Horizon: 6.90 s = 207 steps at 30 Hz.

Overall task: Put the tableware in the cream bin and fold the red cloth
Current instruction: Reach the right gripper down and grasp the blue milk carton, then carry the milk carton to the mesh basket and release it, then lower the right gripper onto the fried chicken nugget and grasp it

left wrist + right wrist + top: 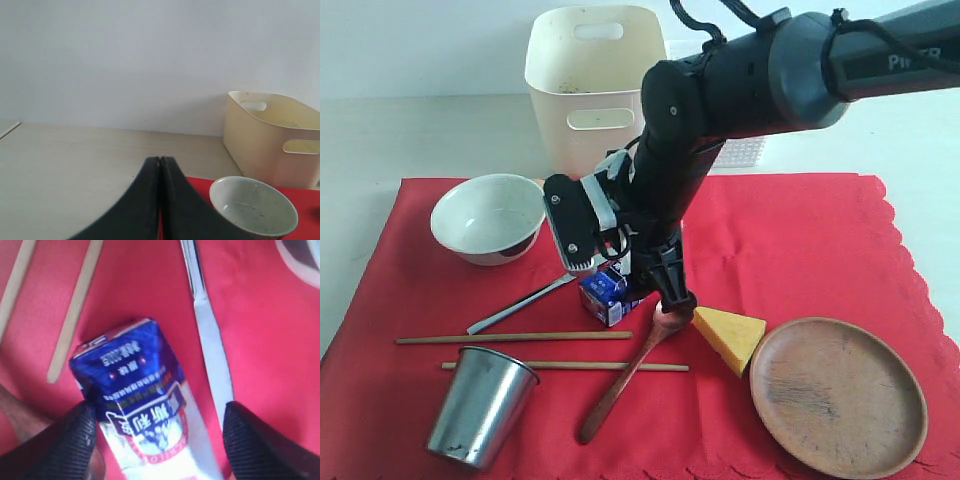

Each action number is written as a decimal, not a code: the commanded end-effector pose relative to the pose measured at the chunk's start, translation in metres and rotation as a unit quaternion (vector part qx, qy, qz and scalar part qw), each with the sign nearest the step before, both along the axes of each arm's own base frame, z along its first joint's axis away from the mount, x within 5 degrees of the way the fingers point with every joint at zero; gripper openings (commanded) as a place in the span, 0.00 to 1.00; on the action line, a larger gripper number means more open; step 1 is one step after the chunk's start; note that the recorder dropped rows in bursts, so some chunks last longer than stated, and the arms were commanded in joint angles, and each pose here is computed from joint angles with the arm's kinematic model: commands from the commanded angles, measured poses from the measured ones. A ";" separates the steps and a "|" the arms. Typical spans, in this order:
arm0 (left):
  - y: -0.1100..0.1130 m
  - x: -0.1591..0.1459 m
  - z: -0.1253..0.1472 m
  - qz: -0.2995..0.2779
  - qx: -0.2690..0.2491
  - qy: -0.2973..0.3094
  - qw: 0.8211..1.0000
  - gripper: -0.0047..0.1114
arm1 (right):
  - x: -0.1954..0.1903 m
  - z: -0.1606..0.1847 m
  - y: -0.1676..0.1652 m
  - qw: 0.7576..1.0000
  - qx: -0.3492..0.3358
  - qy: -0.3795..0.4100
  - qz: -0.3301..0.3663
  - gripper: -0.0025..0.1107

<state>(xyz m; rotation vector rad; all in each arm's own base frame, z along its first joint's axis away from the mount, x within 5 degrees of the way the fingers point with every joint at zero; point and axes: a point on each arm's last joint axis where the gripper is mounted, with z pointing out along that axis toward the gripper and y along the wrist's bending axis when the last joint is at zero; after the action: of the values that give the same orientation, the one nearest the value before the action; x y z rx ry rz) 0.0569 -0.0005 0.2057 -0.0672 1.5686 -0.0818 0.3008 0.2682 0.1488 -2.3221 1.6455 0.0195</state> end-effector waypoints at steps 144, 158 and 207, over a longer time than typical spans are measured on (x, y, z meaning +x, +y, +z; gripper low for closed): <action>0.000 0.000 0.000 0.000 -0.002 -0.003 1.000 0.06 | 0.155 0.023 -0.140 0.625 0.479 -0.198 -0.583 0.63; 0.000 0.000 0.000 0.000 -0.002 -0.003 1.000 0.06 | 0.100 0.132 -0.143 0.687 0.428 -0.114 -0.576 0.37; 0.000 0.000 0.000 0.000 -0.002 -0.003 1.000 0.06 | 0.088 -0.027 -0.030 0.859 0.168 0.047 -0.482 0.61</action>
<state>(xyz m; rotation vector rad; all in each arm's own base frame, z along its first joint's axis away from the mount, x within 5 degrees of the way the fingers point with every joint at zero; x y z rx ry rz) 0.0569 -0.0005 0.2057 -0.0672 1.5686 -0.0818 0.3843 0.2379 0.1238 -1.0399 2.4525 0.2276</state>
